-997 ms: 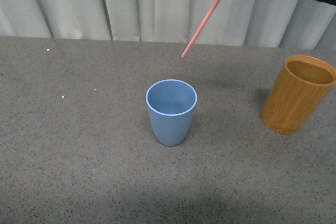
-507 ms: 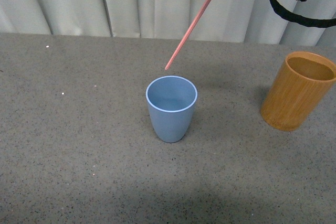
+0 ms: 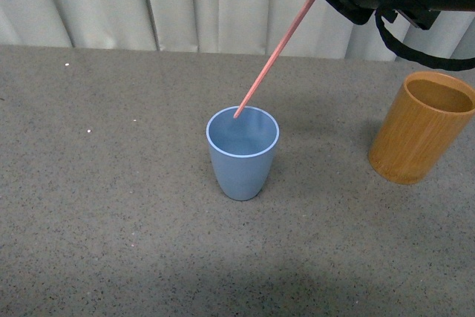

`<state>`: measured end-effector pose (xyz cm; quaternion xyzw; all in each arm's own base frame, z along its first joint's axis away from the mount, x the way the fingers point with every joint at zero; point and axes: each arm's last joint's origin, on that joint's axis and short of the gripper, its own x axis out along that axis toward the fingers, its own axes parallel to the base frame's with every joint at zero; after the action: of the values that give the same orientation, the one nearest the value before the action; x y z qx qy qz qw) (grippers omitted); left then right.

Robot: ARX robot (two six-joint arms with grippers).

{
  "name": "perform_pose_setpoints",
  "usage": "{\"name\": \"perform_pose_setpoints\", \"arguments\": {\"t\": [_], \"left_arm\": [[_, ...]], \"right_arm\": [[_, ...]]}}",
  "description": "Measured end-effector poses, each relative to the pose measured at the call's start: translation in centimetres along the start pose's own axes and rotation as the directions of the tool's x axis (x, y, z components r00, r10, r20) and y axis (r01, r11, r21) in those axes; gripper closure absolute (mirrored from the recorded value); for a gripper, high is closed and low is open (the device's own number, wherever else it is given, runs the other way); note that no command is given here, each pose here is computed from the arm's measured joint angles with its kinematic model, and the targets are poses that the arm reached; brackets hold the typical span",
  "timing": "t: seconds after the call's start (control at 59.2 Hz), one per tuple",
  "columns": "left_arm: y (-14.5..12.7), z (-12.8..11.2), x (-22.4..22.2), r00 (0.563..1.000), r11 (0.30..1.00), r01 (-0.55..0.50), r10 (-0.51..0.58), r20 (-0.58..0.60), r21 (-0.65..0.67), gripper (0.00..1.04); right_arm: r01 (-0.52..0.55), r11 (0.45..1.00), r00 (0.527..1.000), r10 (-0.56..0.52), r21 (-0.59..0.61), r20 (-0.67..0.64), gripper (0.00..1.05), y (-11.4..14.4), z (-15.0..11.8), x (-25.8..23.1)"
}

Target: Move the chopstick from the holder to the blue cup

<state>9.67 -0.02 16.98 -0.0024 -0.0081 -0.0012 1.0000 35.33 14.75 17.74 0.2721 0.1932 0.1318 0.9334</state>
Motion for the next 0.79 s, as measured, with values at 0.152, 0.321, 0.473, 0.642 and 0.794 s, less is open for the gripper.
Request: {"name": "perform_pose_setpoints", "arguments": {"t": [0.152,0.321,0.473,0.642,0.794], "left_arm": [[0.0,0.0,0.0,1.0,1.0,0.0,0.0,0.0,0.0,0.07],[0.0,0.0,0.0,1.0,1.0,0.0,0.0,0.0,0.0,0.07],[0.0,0.0,0.0,1.0,1.0,0.0,0.0,0.0,0.0,0.07],[0.0,0.0,0.0,1.0,1.0,0.0,0.0,0.0,0.0,0.07],[0.0,0.0,0.0,1.0,1.0,0.0,0.0,0.0,0.0,0.07]], "right_arm": [[0.005,1.0,1.0,-0.005,0.0,-0.006,1.03,-0.08,-0.13,0.04],[0.011,1.0,1.0,-0.011,-0.001,-0.015,1.03,-0.16,-0.25,0.12],[0.015,1.0,1.0,-0.015,-0.003,-0.023,1.03,-0.2,-0.46,0.38],[0.009,1.0,0.999,-0.009,-0.014,-0.043,0.99,0.22,-0.72,0.51],[-0.006,1.0,0.999,0.005,-0.02,-0.048,0.74,0.49,-0.67,0.57]]}}
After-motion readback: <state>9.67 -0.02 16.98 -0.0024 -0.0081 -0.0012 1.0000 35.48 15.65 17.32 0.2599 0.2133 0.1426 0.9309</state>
